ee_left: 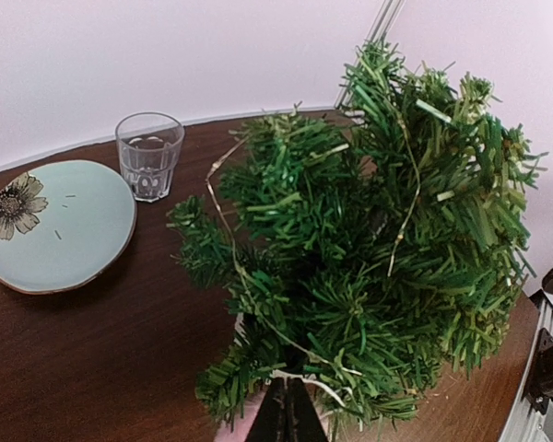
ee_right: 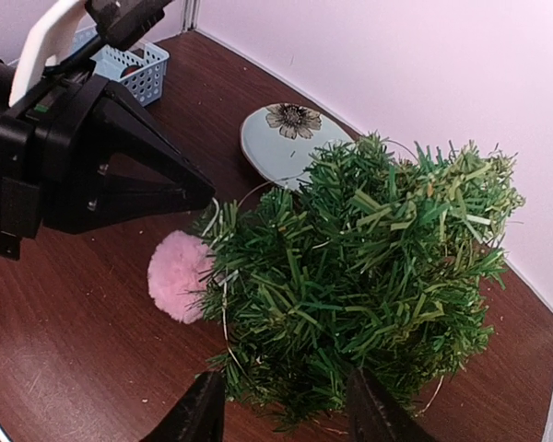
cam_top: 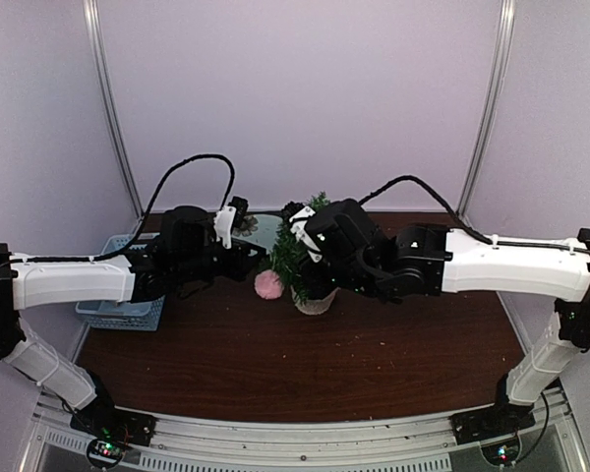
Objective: Decorate the small christmas tree
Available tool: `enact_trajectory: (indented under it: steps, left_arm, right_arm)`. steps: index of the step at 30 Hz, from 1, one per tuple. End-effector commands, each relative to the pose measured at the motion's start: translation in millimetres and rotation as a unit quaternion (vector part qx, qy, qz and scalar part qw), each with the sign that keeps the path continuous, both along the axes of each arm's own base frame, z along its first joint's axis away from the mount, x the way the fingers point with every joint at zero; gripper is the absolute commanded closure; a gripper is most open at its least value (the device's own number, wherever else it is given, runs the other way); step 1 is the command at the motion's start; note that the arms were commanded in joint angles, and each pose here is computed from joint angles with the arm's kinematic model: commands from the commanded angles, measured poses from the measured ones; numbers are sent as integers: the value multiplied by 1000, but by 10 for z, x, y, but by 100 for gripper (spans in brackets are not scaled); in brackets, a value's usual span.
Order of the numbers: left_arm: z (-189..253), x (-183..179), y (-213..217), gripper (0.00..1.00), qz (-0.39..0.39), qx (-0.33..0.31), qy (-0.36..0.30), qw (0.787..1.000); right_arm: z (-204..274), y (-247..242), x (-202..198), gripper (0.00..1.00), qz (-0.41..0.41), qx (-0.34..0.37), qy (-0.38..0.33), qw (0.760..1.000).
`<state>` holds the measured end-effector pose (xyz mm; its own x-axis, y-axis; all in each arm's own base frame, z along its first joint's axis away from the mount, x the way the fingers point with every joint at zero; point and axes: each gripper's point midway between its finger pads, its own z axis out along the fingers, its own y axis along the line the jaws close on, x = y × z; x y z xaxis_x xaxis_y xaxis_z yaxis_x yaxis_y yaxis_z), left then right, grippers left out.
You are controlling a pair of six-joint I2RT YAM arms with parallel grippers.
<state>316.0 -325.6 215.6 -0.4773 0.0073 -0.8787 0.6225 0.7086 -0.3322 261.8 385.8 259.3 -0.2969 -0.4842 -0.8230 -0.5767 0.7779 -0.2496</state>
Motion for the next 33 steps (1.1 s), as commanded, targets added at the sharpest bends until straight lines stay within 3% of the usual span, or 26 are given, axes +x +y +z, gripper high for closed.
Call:
enact_trajectory:
  steps: [1, 10, 22, 28, 33]
  left_arm:
    - [61, 44, -17, 100, -1, -12, -11, 1000]
    - [143, 9, 83, 73, 14, -13, -13, 1000]
    - [195, -14, 635, 48, 89, -27, 2, 996]
    - [9, 49, 1192, 45, 173, -50, 52, 982]
    - [-162, 93, 1621, 43, 244, -44, 77, 966]
  right_arm:
    - [243, -17, -59, 51, 10, 42, -17, 999]
    - [361, -80, -103, 49, 17, 69, -31, 997]
    - [588, -401, -139, 41, 23, 146, -30, 988]
    - [550, -960, 96, 41, -22, 234, 11, 972]
    - [250, -1430, 342, 41, -79, 270, 58, 958]
